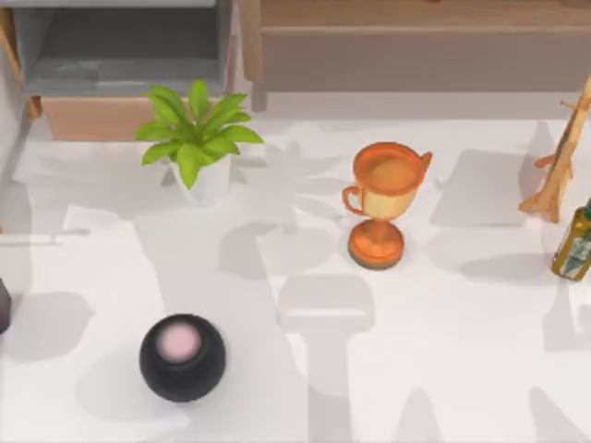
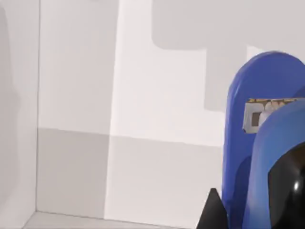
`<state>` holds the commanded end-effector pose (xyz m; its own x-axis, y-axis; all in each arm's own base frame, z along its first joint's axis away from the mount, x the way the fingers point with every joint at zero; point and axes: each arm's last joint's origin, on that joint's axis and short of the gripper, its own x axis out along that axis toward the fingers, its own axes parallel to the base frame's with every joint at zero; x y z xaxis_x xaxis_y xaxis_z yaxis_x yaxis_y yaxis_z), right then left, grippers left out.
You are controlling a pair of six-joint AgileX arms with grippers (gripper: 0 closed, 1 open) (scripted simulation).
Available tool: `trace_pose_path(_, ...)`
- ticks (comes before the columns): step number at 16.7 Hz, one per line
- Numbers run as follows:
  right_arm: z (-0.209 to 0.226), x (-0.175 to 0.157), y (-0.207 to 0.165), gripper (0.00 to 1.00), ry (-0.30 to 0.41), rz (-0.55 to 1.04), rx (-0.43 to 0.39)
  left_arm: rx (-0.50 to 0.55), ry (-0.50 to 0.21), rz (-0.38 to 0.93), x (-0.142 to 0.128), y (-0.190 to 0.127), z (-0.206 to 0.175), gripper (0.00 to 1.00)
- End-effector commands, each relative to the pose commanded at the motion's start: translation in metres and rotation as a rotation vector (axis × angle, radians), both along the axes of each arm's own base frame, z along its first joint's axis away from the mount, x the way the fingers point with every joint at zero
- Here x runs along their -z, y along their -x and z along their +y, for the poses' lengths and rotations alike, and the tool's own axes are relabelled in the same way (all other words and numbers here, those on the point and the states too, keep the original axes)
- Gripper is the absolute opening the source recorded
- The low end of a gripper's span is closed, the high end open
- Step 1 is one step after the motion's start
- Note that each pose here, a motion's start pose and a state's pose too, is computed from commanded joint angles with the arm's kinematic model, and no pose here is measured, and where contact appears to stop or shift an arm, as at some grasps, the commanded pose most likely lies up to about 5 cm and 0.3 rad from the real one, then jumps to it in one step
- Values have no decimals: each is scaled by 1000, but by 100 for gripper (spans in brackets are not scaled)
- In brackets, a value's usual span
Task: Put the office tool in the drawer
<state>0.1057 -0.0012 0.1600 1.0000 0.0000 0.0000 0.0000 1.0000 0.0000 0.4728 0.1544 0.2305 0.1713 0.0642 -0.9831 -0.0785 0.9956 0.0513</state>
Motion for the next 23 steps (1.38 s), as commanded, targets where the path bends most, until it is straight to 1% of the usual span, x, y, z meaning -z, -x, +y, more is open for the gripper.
trace_pose_path(3,0,0,0,100,0,0,0,51,40,77,45,-6,20,0)
trace_pose_path(5,0,0,0,100,0,0,0,81,66,129,65,-6,22,0)
trace_pose_path(6,0,0,0,100,0,0,0,90,75,148,70,-6,22,0)
trace_pose_path(22,0,0,0,100,0,0,0,95,79,158,83,-6,22,0)
trace_pose_path(23,0,0,0,100,0,0,0,95,79,158,83,-6,22,8)
